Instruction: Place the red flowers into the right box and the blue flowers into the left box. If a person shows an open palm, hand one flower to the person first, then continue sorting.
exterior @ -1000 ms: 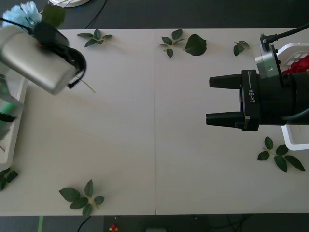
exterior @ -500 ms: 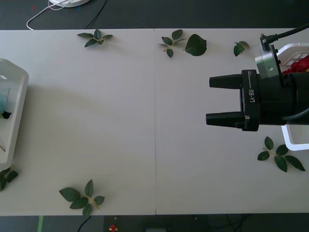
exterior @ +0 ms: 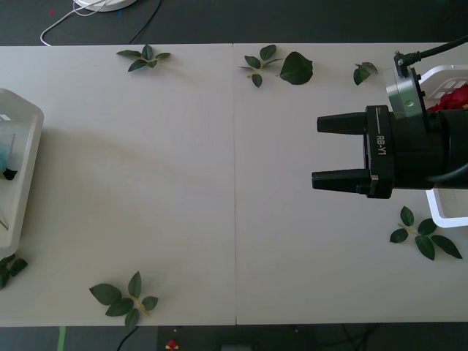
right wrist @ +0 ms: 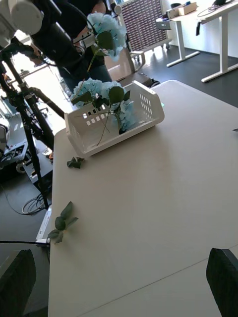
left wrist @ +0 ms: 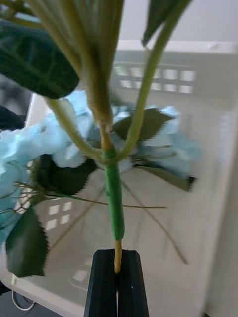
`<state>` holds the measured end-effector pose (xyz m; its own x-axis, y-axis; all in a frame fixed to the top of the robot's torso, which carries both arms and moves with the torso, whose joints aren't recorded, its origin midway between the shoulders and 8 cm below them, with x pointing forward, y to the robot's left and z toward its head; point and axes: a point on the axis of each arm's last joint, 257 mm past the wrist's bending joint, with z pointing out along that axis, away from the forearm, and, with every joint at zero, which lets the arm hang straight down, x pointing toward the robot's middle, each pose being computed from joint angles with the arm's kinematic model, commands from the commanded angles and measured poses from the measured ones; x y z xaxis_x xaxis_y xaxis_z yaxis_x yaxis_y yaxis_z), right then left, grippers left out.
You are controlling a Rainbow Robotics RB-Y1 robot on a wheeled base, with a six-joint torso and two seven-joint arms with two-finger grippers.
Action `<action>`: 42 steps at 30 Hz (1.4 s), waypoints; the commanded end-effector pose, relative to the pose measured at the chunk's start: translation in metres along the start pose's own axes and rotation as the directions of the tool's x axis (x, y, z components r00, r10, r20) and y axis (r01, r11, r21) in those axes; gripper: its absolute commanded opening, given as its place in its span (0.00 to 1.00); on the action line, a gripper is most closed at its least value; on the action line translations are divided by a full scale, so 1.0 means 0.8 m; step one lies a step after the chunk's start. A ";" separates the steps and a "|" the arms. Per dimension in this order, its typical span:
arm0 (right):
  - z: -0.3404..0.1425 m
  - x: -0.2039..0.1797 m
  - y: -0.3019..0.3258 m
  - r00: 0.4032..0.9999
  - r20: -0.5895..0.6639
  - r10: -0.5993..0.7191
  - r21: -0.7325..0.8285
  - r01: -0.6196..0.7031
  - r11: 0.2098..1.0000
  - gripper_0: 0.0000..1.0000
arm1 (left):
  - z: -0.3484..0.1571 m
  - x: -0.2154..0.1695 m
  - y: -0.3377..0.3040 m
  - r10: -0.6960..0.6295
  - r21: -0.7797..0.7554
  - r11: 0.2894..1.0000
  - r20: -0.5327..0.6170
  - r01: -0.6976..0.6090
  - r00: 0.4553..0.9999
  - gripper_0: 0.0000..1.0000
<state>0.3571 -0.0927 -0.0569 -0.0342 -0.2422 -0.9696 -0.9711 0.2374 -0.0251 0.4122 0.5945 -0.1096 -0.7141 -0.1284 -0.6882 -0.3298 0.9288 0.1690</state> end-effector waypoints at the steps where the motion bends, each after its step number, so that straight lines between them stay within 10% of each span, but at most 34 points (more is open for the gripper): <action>1: 0.000 -0.016 0.006 0.998 0.005 -0.061 -0.008 0.061 0.998 1.00 | 0.027 0.004 0.052 0.002 -0.110 0.994 0.016 0.000 1.000 0.00; 29: 0.000 -0.016 0.006 0.998 0.005 -0.061 -0.008 0.061 0.998 1.00 | 0.164 0.098 0.057 -0.001 -0.133 0.991 0.085 0.012 0.996 0.00; 31: 0.000 -0.016 0.006 0.998 0.005 -0.061 -0.008 0.061 0.998 1.00 | 0.162 0.092 0.063 0.005 -0.150 0.989 0.097 0.009 0.995 0.24; 32: 0.000 -0.016 0.006 0.998 0.005 -0.061 -0.008 0.061 0.998 1.00 | 0.161 0.088 0.067 0.022 -0.167 0.986 0.101 -0.005 0.995 0.92; 42: 0.000 -0.016 0.006 0.998 0.005 -0.061 -0.008 0.061 0.998 1.00 | 0.150 0.064 0.078 -0.023 -0.161 0.986 0.155 0.048 0.988 1.00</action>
<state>0.3570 -0.0926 -0.0569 -0.0341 -0.2422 -0.9696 -0.9711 0.2373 -0.0252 0.4212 0.6803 -0.2448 -0.6663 -0.0661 -0.7427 -0.4156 0.8600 0.2963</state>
